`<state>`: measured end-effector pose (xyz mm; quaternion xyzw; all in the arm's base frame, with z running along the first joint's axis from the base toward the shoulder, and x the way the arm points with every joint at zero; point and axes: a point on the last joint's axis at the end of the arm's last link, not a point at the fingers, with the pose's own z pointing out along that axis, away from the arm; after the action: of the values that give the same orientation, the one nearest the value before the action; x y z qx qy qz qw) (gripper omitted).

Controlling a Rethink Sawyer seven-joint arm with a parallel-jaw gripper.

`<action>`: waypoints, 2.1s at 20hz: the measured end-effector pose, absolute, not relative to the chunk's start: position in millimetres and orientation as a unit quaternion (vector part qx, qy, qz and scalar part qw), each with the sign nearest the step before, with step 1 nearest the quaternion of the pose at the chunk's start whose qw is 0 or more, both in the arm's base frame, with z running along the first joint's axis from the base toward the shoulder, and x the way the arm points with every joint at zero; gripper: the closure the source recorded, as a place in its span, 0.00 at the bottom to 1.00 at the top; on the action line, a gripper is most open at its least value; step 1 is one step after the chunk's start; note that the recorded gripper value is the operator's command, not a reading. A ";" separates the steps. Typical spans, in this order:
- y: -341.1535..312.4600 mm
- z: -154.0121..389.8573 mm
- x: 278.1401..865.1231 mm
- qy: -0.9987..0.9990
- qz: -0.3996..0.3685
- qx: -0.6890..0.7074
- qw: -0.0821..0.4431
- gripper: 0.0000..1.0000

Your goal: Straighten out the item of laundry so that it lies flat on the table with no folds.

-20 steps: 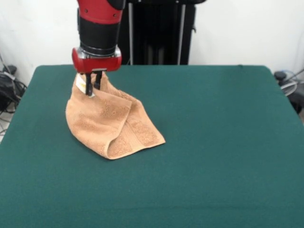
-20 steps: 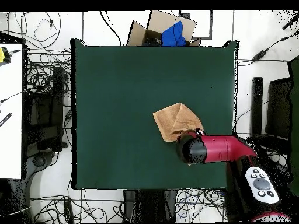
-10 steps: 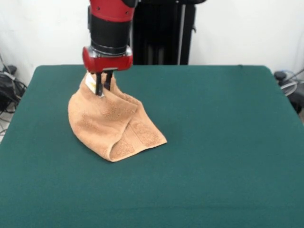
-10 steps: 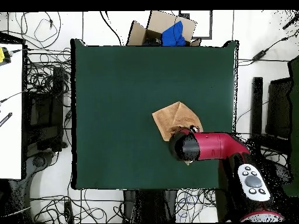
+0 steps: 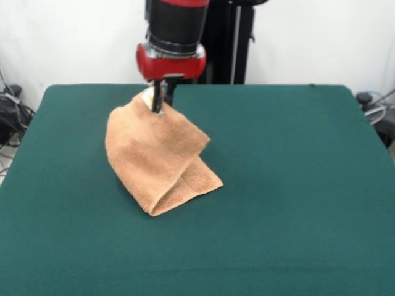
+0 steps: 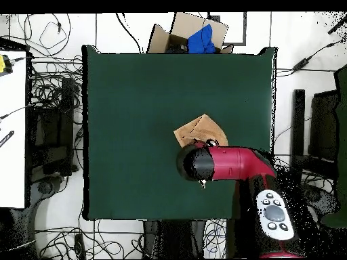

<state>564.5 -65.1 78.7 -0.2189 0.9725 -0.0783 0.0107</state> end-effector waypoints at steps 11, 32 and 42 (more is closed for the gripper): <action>-32.6 133.0 566.9 0.985 -0.054 -0.160 -0.026 1.00; -26.8 284.8 541.2 0.993 -0.045 -0.078 -0.074 1.00; -95.6 325.9 523.3 0.997 -0.053 -0.003 -0.056 1.00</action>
<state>523.3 -95.6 325.9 -0.0026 0.9970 -0.0534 -0.0557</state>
